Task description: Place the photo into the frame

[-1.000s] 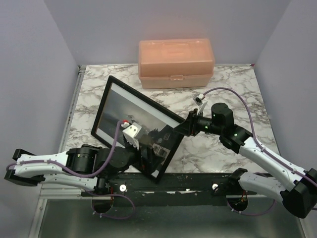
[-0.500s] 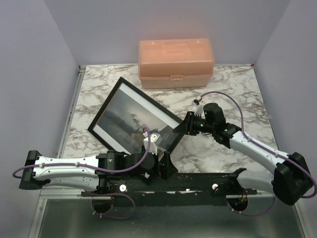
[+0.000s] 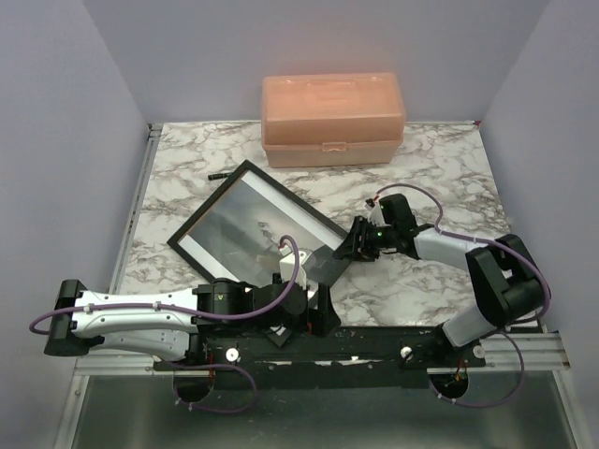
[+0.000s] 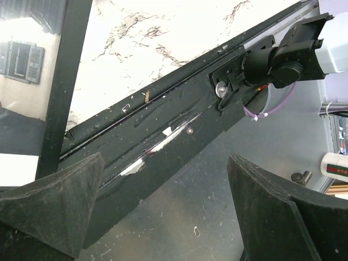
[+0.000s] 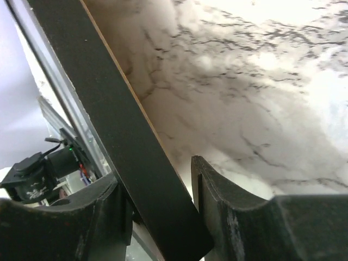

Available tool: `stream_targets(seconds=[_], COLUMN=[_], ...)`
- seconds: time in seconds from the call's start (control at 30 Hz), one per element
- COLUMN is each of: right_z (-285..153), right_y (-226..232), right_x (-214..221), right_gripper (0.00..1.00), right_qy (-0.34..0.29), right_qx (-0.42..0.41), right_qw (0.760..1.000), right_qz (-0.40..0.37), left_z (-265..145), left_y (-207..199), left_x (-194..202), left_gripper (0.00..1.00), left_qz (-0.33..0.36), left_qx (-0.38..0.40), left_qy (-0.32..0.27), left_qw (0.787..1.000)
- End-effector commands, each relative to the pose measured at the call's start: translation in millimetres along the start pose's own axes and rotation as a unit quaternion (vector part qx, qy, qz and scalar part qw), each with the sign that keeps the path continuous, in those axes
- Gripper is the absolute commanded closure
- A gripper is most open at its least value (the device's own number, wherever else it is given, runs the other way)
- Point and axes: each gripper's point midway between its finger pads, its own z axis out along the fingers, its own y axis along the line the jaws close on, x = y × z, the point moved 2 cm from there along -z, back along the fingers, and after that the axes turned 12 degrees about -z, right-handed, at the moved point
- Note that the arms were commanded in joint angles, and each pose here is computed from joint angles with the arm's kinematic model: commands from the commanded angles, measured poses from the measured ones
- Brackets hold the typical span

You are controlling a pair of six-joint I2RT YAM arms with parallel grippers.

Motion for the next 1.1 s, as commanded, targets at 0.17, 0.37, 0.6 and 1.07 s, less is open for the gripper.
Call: stream_targets(seconds=[0.17, 0.37, 0.6, 1.07], right_z=[19.3, 22.0, 7.6, -31.6], right_y=[-66.0, -70.0, -76.2, -78.0], right_x=[12.8, 11.1, 0.4, 5.0], right_gripper=[0.31, 0.14, 0.0, 0.0], right_qy=[0.044, 0.055, 0.047, 0.04], right_qx=[0.121, 0.131, 0.185, 0.248], right_qw=[0.989, 0.988, 0.979, 0.964], right_qz=[-0.069, -0.068, -0.077, -0.089], left_z=[-8.4, -7.5, -0.1, 39.5], left_y=[3.7, 8.9, 27.8, 54.0], left_x=[-2.7, -2.9, 5.2, 19.5], left_gripper=[0.02, 0.02, 0.01, 0.02], left_qz=[-0.002, -0.004, -0.003, -0.042], left_qx=[-0.017, -0.024, -0.071, -0.061], left_qy=[0.004, -0.001, 0.01, 0.065], left_qw=[1.0, 1.0, 0.997, 0.995])
